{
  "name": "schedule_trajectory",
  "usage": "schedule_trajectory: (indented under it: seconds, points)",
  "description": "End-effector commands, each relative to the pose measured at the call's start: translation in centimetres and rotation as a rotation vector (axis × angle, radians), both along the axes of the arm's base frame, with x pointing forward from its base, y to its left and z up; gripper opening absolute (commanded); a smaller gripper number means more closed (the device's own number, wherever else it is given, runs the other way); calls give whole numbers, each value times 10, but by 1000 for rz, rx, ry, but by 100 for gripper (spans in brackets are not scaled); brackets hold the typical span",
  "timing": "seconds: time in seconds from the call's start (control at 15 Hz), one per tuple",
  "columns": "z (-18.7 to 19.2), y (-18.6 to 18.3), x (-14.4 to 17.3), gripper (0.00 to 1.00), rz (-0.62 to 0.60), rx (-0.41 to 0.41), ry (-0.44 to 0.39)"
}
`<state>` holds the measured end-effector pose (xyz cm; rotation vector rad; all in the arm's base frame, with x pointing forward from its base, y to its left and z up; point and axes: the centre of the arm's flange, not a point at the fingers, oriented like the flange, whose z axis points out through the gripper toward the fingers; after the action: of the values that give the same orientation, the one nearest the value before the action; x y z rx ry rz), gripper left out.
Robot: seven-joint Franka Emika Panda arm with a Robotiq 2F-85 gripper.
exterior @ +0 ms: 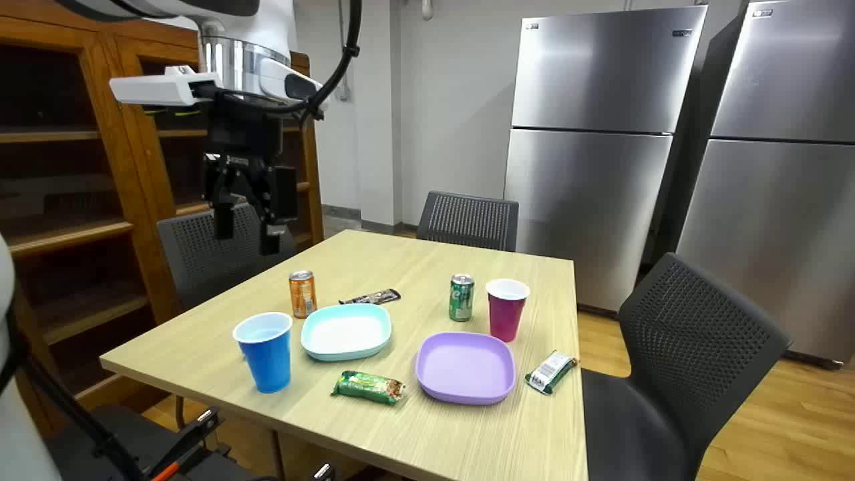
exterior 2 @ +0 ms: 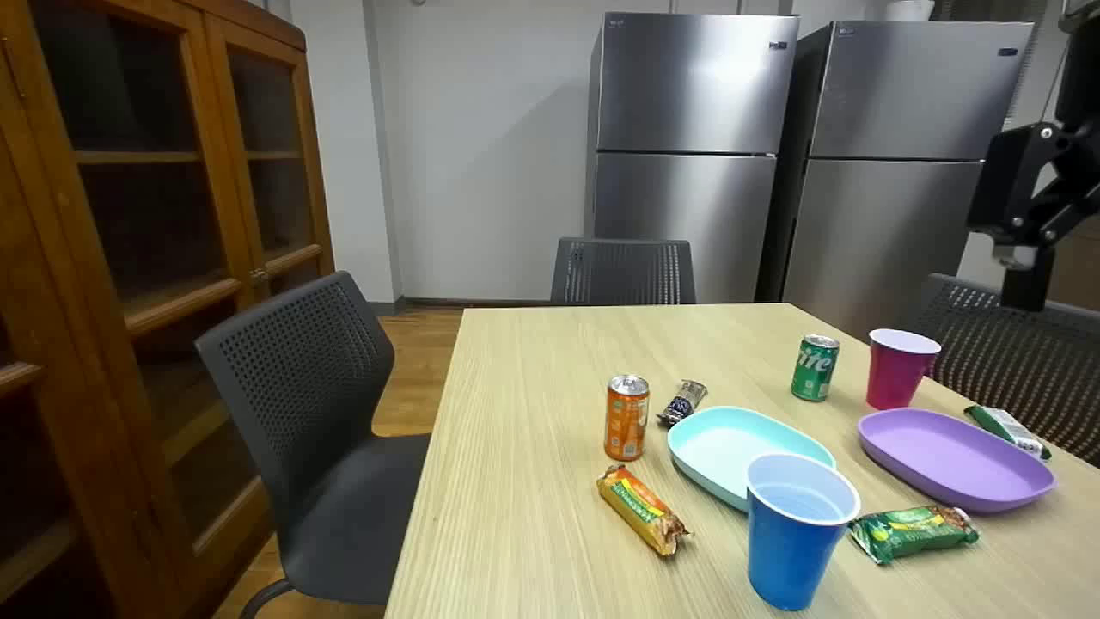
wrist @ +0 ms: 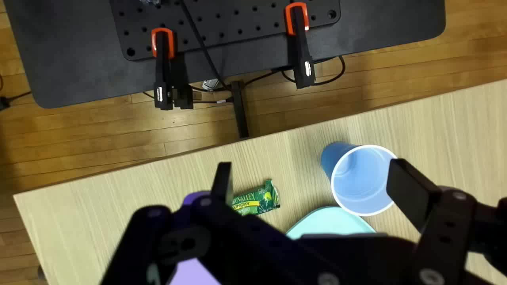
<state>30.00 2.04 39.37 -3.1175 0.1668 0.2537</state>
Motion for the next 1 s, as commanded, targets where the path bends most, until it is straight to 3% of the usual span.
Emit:
schedule_trajectory:
  seconds: [0.0, 0.67, 0.93]
  points:
    - [-1, 0, 0, 100, 0, 0, 2]
    - [-1, 0, 0, 100, 0, 0, 2]
    - [-15, 4, 14, 100, -72, -12, 3]
